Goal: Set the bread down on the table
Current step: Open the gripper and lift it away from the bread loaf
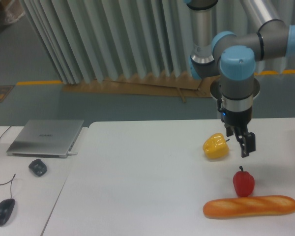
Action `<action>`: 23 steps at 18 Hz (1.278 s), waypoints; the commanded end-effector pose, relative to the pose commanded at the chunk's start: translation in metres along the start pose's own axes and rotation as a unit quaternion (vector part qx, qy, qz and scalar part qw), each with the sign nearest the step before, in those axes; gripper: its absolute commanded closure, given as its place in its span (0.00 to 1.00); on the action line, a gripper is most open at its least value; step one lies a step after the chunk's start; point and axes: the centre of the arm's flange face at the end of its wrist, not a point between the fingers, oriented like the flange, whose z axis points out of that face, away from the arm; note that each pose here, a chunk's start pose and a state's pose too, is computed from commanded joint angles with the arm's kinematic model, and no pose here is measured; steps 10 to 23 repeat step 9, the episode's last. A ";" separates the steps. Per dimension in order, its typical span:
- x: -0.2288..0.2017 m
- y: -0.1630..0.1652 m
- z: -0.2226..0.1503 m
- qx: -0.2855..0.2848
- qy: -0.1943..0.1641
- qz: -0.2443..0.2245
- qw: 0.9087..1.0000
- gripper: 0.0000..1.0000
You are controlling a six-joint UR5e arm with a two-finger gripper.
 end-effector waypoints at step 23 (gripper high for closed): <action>0.001 0.002 0.002 -0.002 0.000 0.002 1.000 0.00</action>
